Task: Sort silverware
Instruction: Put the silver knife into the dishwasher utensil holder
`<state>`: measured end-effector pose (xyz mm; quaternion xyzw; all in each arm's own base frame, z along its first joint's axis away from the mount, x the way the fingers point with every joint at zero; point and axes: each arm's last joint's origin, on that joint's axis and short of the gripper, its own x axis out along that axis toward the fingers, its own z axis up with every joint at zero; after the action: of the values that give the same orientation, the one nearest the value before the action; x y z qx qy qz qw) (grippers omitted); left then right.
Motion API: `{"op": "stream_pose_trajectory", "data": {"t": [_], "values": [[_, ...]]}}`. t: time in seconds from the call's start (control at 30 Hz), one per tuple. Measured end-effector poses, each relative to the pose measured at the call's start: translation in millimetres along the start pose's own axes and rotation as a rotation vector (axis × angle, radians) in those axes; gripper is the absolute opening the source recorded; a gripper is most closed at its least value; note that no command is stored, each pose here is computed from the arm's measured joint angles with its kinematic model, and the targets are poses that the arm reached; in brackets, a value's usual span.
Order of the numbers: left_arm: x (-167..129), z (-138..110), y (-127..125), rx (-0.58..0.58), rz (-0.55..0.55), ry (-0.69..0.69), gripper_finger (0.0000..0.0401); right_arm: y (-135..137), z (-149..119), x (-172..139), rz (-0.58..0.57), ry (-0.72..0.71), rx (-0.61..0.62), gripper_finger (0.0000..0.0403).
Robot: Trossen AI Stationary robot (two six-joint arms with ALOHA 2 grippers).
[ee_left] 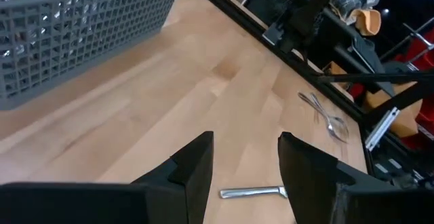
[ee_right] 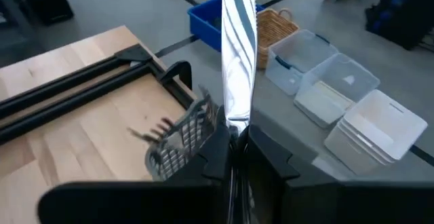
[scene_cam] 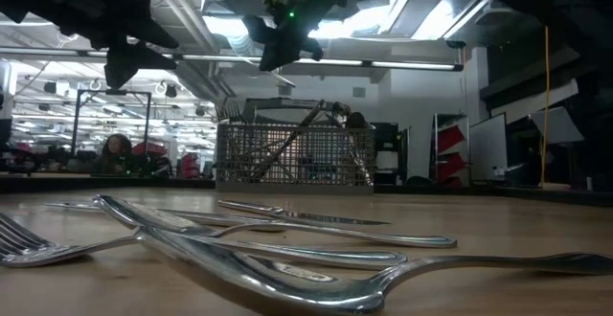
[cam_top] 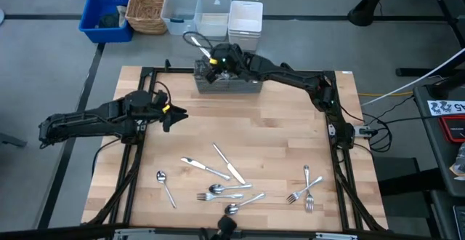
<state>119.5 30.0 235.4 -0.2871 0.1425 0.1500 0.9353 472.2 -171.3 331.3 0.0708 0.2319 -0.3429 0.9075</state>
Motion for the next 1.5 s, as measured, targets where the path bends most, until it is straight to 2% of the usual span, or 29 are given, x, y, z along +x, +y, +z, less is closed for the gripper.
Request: {"op": "stream_pose_trajectory", "data": {"t": [0.27,0.5,0.77,1.07,1.27,1.5], "values": [[9.5,-2.4,2.0,-0.007,0.033,0.047,0.0153,-13.4,4.2,12.9,0.077,-0.066,-0.126,0.0040],[16.6,-4.8,3.8,-0.033,0.059,0.086,0.0153,-12.2,-7.6,24.3,0.150,-0.037,-0.216,0.0040],[21.1,-6.4,4.9,-0.039,0.074,0.110,0.0153,-6.1,-22.8,50.8,0.146,-0.071,-0.362,0.0040],[21.1,-6.4,5.0,-0.040,0.076,0.109,0.0153,-2.0,-44.7,73.4,0.146,-0.025,-0.479,0.0040],[21.1,-6.2,5.4,-0.045,0.090,0.100,0.0153,-1.7,-49.0,75.0,0.146,0.000,-0.542,0.0040],[21.1,-6.1,5.5,-0.049,0.093,0.098,0.0153,-2.0,-51.7,74.5,0.138,0.031,-0.553,0.0040]]}}
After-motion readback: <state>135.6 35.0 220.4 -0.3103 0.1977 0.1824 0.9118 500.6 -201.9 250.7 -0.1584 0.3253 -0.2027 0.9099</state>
